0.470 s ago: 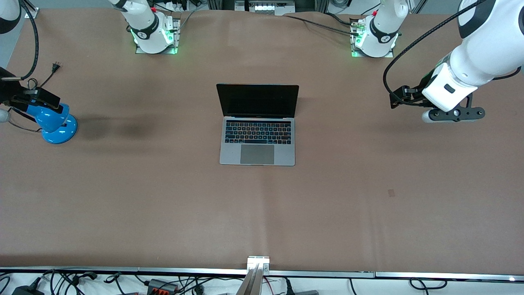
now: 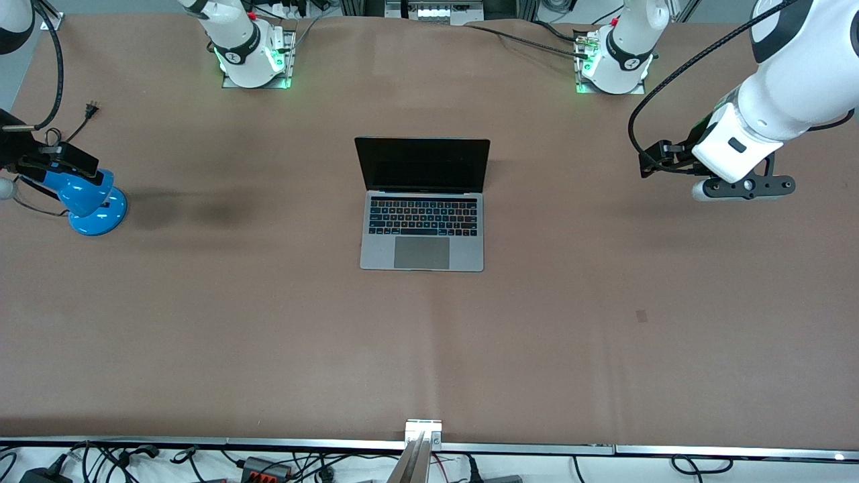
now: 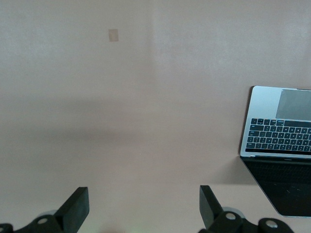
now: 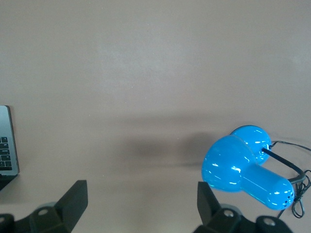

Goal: Close laptop with both arms from behind

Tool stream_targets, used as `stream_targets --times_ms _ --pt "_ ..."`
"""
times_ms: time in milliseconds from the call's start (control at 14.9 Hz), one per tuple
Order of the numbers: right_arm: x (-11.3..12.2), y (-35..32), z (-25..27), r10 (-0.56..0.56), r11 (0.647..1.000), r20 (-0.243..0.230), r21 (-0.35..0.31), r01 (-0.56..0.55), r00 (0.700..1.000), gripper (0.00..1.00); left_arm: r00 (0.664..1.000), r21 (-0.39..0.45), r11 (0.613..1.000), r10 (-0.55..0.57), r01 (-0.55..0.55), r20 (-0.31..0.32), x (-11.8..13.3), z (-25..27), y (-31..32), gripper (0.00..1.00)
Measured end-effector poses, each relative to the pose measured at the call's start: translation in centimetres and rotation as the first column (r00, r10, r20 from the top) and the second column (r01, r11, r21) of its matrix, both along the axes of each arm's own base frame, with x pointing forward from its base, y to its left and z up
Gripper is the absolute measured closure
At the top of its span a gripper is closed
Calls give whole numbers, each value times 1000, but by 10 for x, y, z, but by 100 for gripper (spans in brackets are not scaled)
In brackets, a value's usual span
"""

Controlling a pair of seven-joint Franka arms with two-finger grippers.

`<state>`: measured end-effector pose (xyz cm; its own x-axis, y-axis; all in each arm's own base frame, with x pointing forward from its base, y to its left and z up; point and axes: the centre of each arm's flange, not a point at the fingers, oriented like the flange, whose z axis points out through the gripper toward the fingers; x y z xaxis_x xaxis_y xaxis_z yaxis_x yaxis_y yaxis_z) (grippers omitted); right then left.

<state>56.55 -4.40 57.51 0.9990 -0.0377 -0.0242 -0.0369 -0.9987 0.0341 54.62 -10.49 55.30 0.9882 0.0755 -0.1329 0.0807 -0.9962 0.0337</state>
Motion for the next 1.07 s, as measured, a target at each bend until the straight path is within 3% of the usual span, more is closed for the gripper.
stream_targets --times_ms 67,134,470,671,738,1074 --pt "0 0 0 0 1000 -1 0 0 1000 0 1000 1 1000 0 0 -4 0 0 0 7" --pt "0 0 -1 0 1000 -1 0 0 1000 7 1000 2 1000 -1 1 -14 -2 0 1 16" --pt "-1 1 -3 2 1000 -10 1 -2 1000 60 999 1 999 -37 37 -30 -6 11 -1 66" --pt "-4 4 -6 6 1000 -42 4 -6 999 89 996 -5 997 -74 74 -57 -8 10 7 97" --pt "-4 6 -7 9 1000 -47 4 -9 999 99 995 -6 997 -76 76 -59 -8 10 10 99" --pt "-7 19 -19 30 999 -96 14 -28 995 99 992 -5 995 -96 95 -77 -12 7 3 99"
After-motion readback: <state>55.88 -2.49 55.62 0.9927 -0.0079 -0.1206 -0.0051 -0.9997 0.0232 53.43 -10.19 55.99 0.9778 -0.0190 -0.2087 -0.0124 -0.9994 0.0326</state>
